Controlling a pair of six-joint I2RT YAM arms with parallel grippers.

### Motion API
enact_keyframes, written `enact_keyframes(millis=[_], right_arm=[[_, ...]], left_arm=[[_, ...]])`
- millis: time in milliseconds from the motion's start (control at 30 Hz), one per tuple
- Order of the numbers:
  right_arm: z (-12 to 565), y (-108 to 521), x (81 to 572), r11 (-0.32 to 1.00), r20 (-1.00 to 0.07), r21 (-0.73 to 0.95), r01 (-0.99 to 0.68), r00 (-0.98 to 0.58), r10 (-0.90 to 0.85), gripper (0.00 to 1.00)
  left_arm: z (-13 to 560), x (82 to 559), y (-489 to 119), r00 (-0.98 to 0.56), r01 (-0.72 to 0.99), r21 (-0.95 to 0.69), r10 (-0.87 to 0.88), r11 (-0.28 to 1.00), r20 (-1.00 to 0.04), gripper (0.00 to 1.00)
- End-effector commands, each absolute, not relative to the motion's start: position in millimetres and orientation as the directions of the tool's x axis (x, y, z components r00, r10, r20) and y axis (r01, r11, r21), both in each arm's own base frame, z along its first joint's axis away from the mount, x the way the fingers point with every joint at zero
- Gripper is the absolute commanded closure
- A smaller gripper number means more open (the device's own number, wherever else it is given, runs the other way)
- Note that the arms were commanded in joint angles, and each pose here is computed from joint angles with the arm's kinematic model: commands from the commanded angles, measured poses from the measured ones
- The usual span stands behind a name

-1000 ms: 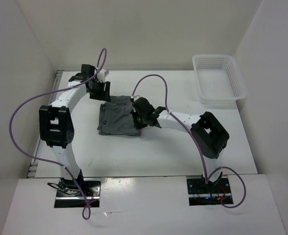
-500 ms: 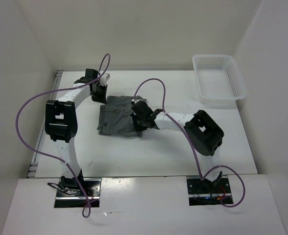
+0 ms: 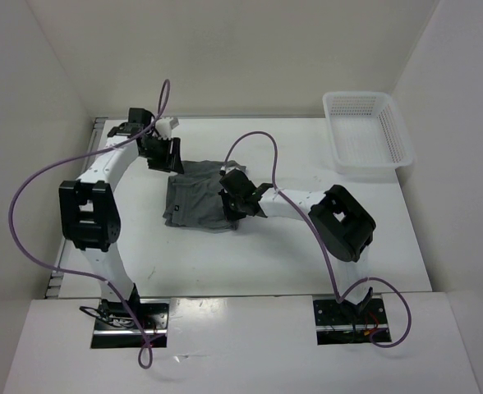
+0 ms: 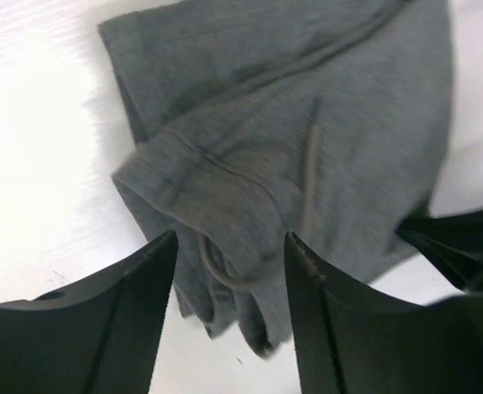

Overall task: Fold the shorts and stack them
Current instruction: Fold the shorts

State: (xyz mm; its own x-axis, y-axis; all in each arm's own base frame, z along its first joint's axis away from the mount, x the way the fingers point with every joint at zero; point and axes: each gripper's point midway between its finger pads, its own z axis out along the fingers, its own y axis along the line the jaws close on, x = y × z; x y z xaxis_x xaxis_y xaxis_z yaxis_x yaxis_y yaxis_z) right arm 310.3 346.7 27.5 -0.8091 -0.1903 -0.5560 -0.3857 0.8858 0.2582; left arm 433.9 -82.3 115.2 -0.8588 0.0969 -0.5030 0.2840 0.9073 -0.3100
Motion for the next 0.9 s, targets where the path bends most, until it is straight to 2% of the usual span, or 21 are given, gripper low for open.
enact_keyframes(millis=[0,200,333,467,533,567,600,733,867], right_arm=[[28.8,334.4,314.0,0.906,-0.565,0.2,-0.373,-0.799,-0.204,1.0],[30.8,334.8,314.8,0.904,-0.567,0.195,-0.381,-0.796,-0.213,1.0],[30.8,334.8,314.8,0.904,-0.567,0.195,-0.381,-0.796,-0.213,1.0],[27.7,332.6,312.8,0.905,-0.561,0.191,-0.379,-0.799,-0.217,1.0],[23.0,331.9,312.1,0.907,-0.553,0.187,-0.378,-0.803,-0.221,1.0],[23.0,331.9,312.1,0.907,-0.553,0.187,-0.378,-0.803,-0.221,1.0],[17.7,331.1,311.3,0.908,-0.544,0.182,-0.376,-0.808,-0.226,1.0],[1.4,327.7,306.0,0.906,-0.511,0.164,-0.391,-0.819,-0.261,1.0],[-5.6,321.4,306.1,0.909,-0.498,0.152,-0.388,-0.825,-0.269,1.0]], left_arm=[[131.4,406.0,-92.2,-0.87,0.306,-0.371,0.099,0.877,-0.484,0.37],[74.6,404.6,-84.1,-0.93,0.239,-0.339,0.113,0.91,-0.35,0.37],[75.2,420.1,-76.9,-0.925,0.229,-0.318,0.104,0.92,-0.367,0.37],[72.5,423.7,-87.2,-0.936,0.234,-0.379,0.102,0.895,-0.337,0.39],[74.4,424.6,-91.2,-0.937,0.239,-0.401,0.102,0.884,-0.335,0.44],[73.2,428.8,-93.1,-0.934,0.245,-0.408,0.101,0.879,-0.343,0.53],[70.4,430.7,-94.6,-0.933,0.248,-0.416,0.101,0.875,-0.345,0.58],[77.4,459.3,-89.7,-0.887,0.284,-0.379,0.091,0.881,-0.452,0.75],[62.2,468.3,-77.4,-0.872,0.267,-0.31,0.092,0.912,-0.481,0.79]])
